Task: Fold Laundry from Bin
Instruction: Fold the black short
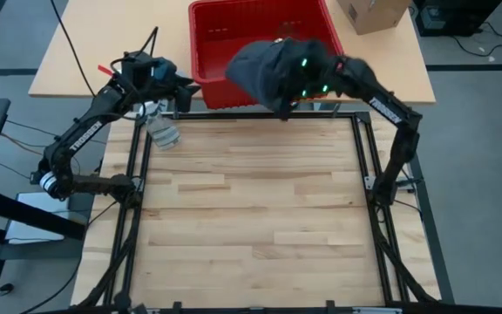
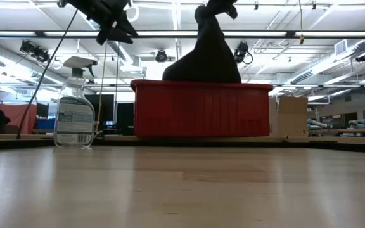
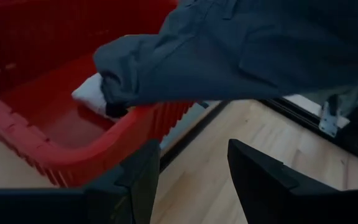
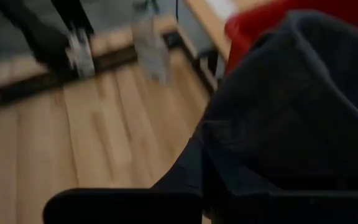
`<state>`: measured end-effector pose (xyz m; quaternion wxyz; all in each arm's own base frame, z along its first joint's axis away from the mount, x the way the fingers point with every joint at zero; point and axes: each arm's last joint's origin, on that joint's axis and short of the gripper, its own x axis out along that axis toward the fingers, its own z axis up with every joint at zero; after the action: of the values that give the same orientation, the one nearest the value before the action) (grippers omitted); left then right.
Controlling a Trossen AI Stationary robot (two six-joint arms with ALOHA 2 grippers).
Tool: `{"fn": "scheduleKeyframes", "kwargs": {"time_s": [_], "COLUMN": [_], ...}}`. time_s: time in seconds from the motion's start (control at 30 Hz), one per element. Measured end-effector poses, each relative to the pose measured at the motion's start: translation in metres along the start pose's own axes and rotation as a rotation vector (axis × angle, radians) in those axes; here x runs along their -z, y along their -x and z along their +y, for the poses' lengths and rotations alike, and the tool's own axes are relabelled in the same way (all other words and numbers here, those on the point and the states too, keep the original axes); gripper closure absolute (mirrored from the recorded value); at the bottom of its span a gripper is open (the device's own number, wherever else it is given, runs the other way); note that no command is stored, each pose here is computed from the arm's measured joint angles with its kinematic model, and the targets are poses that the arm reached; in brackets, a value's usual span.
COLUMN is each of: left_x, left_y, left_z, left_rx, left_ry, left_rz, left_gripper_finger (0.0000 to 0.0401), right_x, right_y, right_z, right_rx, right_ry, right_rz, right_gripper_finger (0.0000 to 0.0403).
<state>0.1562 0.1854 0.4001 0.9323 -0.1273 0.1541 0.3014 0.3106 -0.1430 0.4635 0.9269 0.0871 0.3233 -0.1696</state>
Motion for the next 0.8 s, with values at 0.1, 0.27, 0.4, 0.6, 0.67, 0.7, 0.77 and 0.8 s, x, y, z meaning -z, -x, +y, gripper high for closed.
{"fn": "scheduleKeyframes", "kwargs": {"time_s": [0.1,0.27,0.4,0.6,0.67,0.7,0.77,0.8], "left_x": [0.001,0.005,0.008,0.021,0.027,0.03,0.036,0.038], "left_y": [0.001,0.002,0.002,0.004,0.005,0.006,0.008,0.009], "left_z": [-0.001,-0.002,-0.003,-0.003,-0.003,-0.004,-0.006,-0.008], "left_rx": [0.03,0.068,0.083,0.09,0.089,0.092,0.098,0.103], "left_ry": [-0.04,-0.088,-0.084,-0.018,0.01,0.018,0.027,0.03], "left_rz": [0.006,0.044,0.082,0.208,0.269,0.302,0.362,0.386], "left_gripper_finger": [0.0207,0.0207,0.0207,0.0207,0.0207,0.0207,0.0207,0.0207], "right_x": [0.013,0.041,0.067,0.119,0.141,0.151,0.168,0.174], "right_y": [-0.004,-0.015,-0.029,-0.062,-0.071,-0.074,-0.08,-0.081], "right_z": [0.028,0.072,0.103,0.137,0.142,0.145,0.148,0.15], "right_rx": [0.051,0.083,0.096,0.214,0.286,0.313,0.363,0.386], "right_ry": [0.002,-0.074,-0.133,-0.27,-0.324,-0.344,-0.376,-0.388], "right_rz": [0.13,0.343,0.466,0.634,0.702,0.736,0.779,0.793], "right_gripper_finger": [0.0398,0.0398,0.0398,0.0382,0.0356,0.034,0.0307,0.0289]}}
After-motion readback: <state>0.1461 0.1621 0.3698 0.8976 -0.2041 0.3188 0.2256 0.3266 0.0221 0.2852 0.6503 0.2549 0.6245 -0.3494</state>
